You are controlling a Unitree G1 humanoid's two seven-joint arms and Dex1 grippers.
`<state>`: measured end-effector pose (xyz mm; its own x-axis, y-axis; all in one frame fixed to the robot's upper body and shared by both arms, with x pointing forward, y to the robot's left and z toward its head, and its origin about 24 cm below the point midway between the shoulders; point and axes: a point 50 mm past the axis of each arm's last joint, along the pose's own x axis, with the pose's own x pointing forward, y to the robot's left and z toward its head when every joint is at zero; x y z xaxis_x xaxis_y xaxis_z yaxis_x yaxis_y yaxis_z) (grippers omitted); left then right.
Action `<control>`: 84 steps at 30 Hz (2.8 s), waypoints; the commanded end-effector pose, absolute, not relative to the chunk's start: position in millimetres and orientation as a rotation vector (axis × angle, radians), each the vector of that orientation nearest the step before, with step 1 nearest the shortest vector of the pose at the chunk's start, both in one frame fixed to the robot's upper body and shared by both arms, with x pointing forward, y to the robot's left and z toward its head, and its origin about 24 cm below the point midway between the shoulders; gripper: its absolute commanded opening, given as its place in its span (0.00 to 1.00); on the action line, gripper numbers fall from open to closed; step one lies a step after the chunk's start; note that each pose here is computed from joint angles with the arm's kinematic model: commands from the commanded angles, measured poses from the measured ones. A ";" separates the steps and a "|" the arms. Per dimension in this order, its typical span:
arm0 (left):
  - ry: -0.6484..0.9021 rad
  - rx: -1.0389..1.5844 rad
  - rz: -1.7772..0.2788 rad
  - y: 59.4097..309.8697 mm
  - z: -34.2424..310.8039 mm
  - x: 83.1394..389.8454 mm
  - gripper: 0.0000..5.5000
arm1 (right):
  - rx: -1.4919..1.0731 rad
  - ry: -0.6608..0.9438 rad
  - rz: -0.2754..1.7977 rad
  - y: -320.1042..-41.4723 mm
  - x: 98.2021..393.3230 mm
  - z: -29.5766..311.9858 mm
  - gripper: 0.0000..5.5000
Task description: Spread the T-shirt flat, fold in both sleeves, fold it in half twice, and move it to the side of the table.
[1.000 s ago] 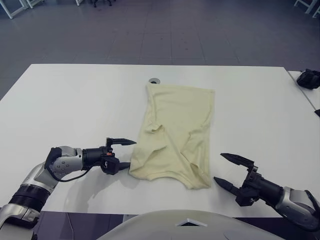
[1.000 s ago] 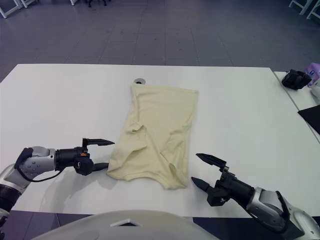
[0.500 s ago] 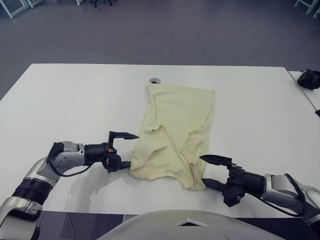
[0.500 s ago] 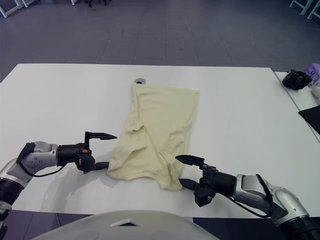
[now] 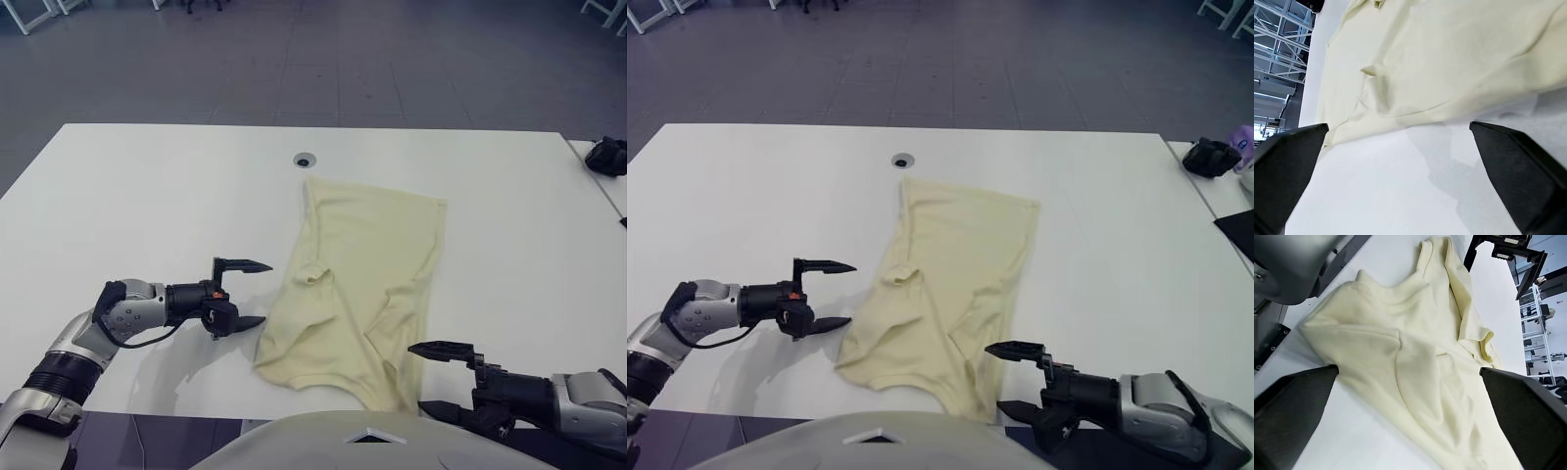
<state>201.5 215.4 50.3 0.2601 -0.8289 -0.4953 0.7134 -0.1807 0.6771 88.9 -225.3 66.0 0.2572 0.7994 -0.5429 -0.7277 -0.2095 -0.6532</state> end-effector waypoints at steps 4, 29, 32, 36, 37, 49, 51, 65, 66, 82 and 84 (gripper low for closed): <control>0.031 1.053 -1.470 221.8 27.9 171.0 0.98 | -1.172 -0.073 1.377 -236.5 94.9 85.6 0.98; 0.002 1.054 -1.516 213.1 39.3 183.8 0.98 | -1.107 0.053 1.368 -208.7 89.6 22.6 0.98; -0.008 1.053 -1.530 213.1 39.7 184.4 0.98 | -1.082 0.074 1.337 -212.3 81.0 22.3 0.94; -0.014 1.051 -1.565 216.0 38.9 178.7 0.84 | -1.044 0.083 1.317 -216.9 67.2 26.1 0.81; -0.011 1.051 -1.575 217.6 38.3 176.5 0.81 | -1.038 0.084 1.312 -218.3 64.4 27.3 0.78; -0.045 1.048 -1.700 215.1 33.0 152.7 0.40 | -1.002 0.100 1.306 -216.9 59.9 26.0 0.38; -0.047 1.057 -1.730 215.6 32.3 150.3 0.34 | -0.990 0.097 1.305 -214.8 59.9 25.8 0.32; -0.083 1.056 -1.844 205.7 22.2 143.5 0.01 | -1.007 0.075 1.352 -214.0 65.9 24.0 0.00; -0.084 1.055 -1.838 204.9 22.6 144.8 0.01 | -1.000 0.074 1.346 -214.5 69.2 25.9 0.00; 0.094 0.715 -1.634 188.3 98.9 187.2 0.01 | -0.754 0.217 1.470 -213.1 170.6 98.0 0.00; 0.166 0.675 -1.678 187.0 109.2 181.1 0.01 | -0.748 0.221 1.554 -212.6 173.4 109.1 0.00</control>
